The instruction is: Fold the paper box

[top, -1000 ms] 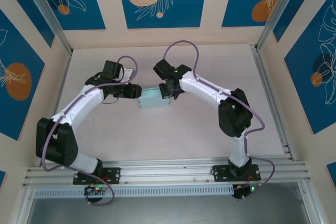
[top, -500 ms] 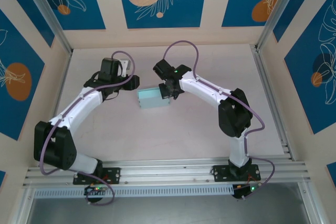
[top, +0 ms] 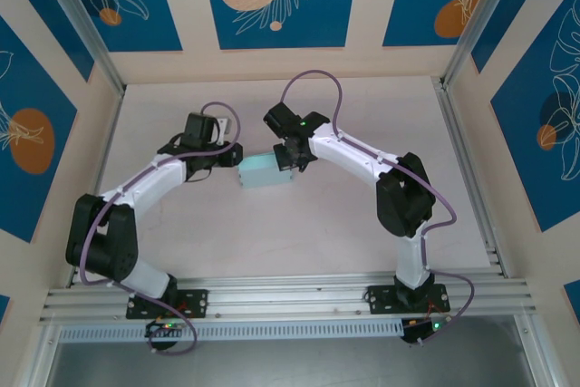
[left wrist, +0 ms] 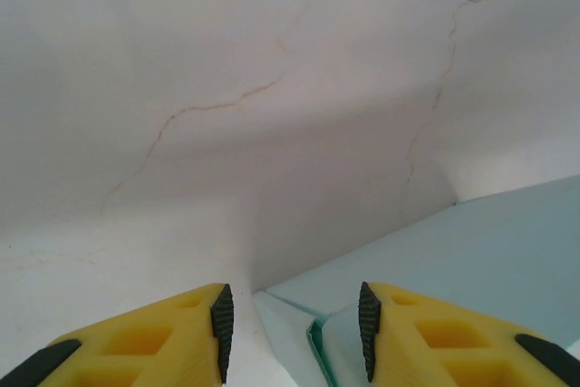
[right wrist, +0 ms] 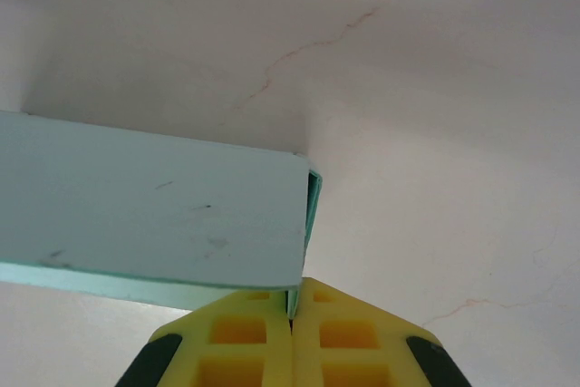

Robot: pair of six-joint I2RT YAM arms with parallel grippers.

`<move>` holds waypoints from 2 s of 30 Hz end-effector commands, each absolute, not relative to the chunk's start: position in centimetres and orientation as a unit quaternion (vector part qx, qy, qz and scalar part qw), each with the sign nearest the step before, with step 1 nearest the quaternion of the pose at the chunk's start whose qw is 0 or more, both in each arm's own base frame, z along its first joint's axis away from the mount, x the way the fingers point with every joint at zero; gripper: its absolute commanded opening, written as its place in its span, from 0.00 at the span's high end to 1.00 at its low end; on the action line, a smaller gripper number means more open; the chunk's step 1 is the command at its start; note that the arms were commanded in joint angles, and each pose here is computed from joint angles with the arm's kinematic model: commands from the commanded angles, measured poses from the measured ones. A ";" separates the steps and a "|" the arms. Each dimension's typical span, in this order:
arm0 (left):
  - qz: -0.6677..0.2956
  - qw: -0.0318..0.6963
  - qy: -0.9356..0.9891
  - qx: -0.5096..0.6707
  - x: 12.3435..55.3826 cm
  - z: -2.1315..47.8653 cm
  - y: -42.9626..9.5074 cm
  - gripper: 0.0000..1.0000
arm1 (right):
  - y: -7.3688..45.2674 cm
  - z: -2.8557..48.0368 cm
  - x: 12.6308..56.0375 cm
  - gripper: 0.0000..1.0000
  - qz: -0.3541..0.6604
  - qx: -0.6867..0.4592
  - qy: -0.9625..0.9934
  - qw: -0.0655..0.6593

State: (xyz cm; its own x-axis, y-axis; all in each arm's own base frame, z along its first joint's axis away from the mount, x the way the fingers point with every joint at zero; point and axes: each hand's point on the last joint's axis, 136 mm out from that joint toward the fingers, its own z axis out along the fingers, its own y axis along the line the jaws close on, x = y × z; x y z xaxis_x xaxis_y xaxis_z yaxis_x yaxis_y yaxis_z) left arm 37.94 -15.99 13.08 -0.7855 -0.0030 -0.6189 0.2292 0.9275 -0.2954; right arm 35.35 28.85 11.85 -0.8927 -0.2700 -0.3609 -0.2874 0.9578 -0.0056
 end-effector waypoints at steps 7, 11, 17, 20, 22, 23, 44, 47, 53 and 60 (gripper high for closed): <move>-0.183 0.296 0.936 0.054 35.3 9.4 -16.6 0.59 | 29.1 7.9 33.1 1.00 0.013 -0.160 0.981 0.113; -0.171 0.279 0.943 0.055 34.7 7.4 -16.7 0.60 | 29.0 8.1 33.1 1.00 0.013 -0.157 0.981 0.115; -0.149 0.272 0.949 0.054 34.2 6.1 -15.9 0.60 | 29.0 9.1 33.2 0.86 0.018 -0.159 0.979 0.126; -0.142 0.271 0.950 0.055 34.2 6.1 -15.6 0.60 | 29.0 9.8 33.3 0.78 0.021 -0.160 0.978 0.134; -0.141 0.271 0.951 0.056 34.2 6.1 -15.6 0.60 | 29.1 10.2 33.3 0.72 0.023 -0.162 0.977 0.138; -0.140 0.271 0.951 0.055 34.2 6.1 -15.6 0.60 | 29.1 10.4 33.4 0.69 0.025 -0.163 0.976 0.140; -0.148 0.274 0.949 0.046 34.1 5.3 -15.7 0.60 | 31.3 16.3 33.9 0.46 0.143 -0.136 0.959 0.201; -0.146 0.272 0.950 0.043 33.8 4.9 -15.6 0.60 | 30.7 15.8 34.8 0.46 0.130 -0.103 0.963 0.211; -0.148 0.270 0.950 0.040 33.6 4.6 -15.5 0.60 | 30.4 14.4 35.8 0.48 0.127 -0.071 0.966 0.213; -0.148 0.270 0.951 0.038 33.6 4.5 -15.5 0.60 | 29.2 10.2 34.9 0.53 0.122 -0.044 0.977 0.168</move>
